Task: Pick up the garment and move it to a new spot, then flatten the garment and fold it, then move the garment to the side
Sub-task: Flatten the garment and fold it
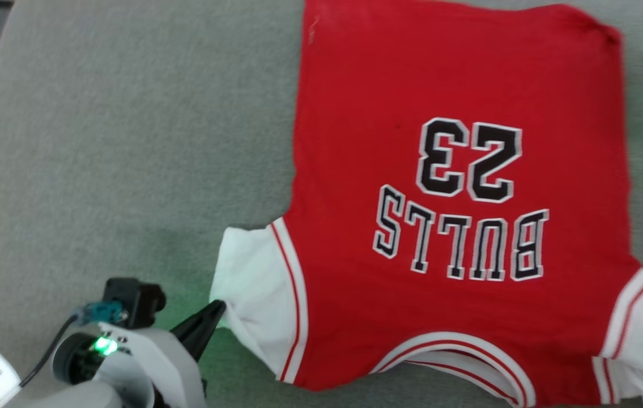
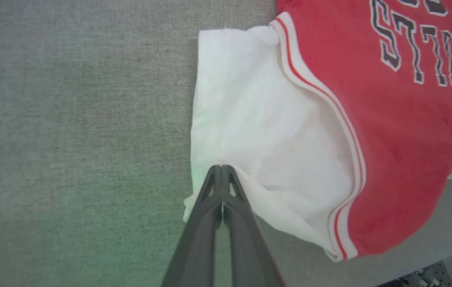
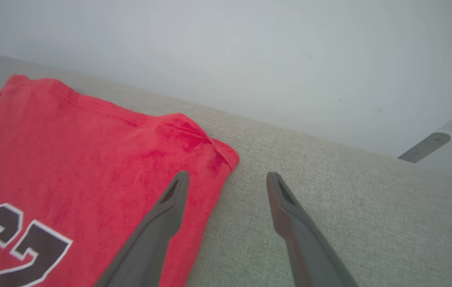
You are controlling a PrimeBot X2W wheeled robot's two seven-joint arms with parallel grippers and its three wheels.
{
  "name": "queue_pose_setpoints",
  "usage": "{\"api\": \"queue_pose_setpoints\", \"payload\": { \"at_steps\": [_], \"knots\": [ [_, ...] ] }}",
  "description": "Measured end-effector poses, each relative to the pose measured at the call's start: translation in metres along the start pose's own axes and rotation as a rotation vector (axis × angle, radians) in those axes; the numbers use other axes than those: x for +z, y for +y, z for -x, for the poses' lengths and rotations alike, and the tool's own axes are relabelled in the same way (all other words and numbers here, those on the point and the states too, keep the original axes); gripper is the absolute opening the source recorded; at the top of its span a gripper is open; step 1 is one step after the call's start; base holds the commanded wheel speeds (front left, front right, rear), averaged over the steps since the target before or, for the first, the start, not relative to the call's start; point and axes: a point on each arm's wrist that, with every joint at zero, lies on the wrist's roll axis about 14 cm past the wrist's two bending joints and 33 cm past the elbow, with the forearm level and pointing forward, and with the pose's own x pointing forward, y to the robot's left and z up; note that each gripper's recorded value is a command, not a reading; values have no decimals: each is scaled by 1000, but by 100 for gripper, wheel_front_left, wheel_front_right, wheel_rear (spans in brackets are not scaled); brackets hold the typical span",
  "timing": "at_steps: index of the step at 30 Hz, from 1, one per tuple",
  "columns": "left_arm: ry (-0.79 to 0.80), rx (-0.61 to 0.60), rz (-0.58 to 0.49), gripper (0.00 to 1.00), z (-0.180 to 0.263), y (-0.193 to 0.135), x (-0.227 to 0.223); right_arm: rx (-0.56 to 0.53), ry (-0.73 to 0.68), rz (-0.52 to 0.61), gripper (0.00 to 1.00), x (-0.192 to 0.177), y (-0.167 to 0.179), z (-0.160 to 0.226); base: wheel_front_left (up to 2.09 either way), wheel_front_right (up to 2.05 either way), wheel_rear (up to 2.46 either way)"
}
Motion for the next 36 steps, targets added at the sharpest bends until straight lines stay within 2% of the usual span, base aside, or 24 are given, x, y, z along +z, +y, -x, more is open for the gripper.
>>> {"api": "queue_pose_setpoints", "payload": {
  "at_steps": [9, 13, 19, 20, 21, 22, 25, 30, 36],
  "knots": [
    [30, 5, 24, 0, -12, 7, -11, -34, 249, -81, 100, -31, -3, -65, 0, 0, 0],
    [37, 14, 35, 0, -14, 12, -15, -50, 394, -110, 100, -58, -1, -82, 0, 0, 0],
    [43, 27, 64, 0, -16, 17, -21, -45, 523, -187, 100, -71, 7, -102, 0, 0, 0],
    [46, 28, 70, 0, -16, 18, -23, -45, 556, -197, 85, -74, 8, -103, 0, 0, 0],
    [48, 33, 73, 0, -16, 20, -24, -45, 588, -202, 16, -77, 9, -103, 0, 0, 0],
    [48, 35, 76, 0, -16, 21, -25, -40, 623, -200, 0, -79, 12, -103, 0, 0, 0],
    [49, 37, 79, 0, -17, 22, -25, -32, 657, -203, 0, -80, 16, -102, 0, 0, 0],
    [38, 33, 76, 0, -19, 23, -22, -39, 619, -157, 0, -71, 15, -97, 0, 0, 0],
    [21, 53, 60, 0, -15, 30, -16, -26, 621, -78, 0, -66, 15, -74, 0, 0, 0]
  ]
}}
